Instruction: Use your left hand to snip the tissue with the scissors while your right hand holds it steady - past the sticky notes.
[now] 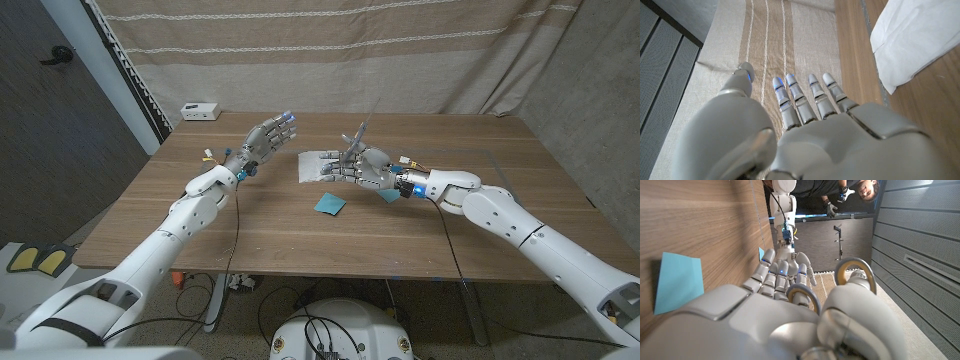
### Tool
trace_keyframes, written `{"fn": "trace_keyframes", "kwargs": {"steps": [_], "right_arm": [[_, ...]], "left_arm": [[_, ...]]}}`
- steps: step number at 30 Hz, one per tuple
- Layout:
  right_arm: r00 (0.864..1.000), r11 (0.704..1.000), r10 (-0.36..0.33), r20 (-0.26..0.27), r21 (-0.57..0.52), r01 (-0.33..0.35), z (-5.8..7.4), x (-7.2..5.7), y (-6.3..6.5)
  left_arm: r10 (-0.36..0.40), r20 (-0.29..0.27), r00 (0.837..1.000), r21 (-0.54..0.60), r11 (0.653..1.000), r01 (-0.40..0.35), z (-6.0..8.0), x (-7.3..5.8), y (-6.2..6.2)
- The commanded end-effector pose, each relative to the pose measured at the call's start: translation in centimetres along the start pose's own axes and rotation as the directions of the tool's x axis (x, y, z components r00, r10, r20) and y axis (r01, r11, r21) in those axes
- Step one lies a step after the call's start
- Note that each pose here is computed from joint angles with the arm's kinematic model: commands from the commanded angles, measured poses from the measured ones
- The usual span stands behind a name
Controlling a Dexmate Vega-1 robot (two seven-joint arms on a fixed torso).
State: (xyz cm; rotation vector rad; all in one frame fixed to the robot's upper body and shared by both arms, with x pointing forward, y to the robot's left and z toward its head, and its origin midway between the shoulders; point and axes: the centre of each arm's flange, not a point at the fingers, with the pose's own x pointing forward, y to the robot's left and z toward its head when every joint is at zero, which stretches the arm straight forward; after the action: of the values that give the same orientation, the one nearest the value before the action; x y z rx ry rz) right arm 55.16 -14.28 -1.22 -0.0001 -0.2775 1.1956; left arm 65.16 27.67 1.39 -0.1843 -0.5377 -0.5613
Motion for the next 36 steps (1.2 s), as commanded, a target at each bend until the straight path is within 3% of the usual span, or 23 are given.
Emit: {"fn": "trace_keyframes", "kwargs": {"steps": [1, 5, 7, 13, 36], "right_arm": [[1.0, 1.0, 0.025, 0.008, -0.001, -0.025, 0.2, 0.2, -0.2], [1.0, 1.0, 0.025, 0.007, -0.005, -0.025, 0.2, 0.2, -0.3], [1.0, 1.0, 0.026, 0.006, 0.002, -0.026, 0.1, 0.2, -0.3], [0.999, 0.999, 0.036, 0.007, 0.003, -0.036, 0.1, 0.2, -0.3], [0.999, 0.999, 0.044, 0.011, 0.017, -0.044, 0.1, -0.3, -0.4]], "left_arm": [[0.04, -0.017, 0.999, 0.13, 0.991, -0.037, 1.2, 0.0, 0.7], [0.052, -0.046, 0.998, 0.179, 0.983, -0.043, 1.5, 0.0, 0.9], [0.015, -0.067, 0.998, 0.133, 0.991, -0.005, 1.5, 0.2, 1.0], [-0.002, -0.071, 0.997, 0.158, 0.987, 0.013, 1.7, 0.3, 0.8], [0.002, -0.138, 0.99, 0.372, 0.927, 0.05, 1.9, 1.2, 0.6]]}}
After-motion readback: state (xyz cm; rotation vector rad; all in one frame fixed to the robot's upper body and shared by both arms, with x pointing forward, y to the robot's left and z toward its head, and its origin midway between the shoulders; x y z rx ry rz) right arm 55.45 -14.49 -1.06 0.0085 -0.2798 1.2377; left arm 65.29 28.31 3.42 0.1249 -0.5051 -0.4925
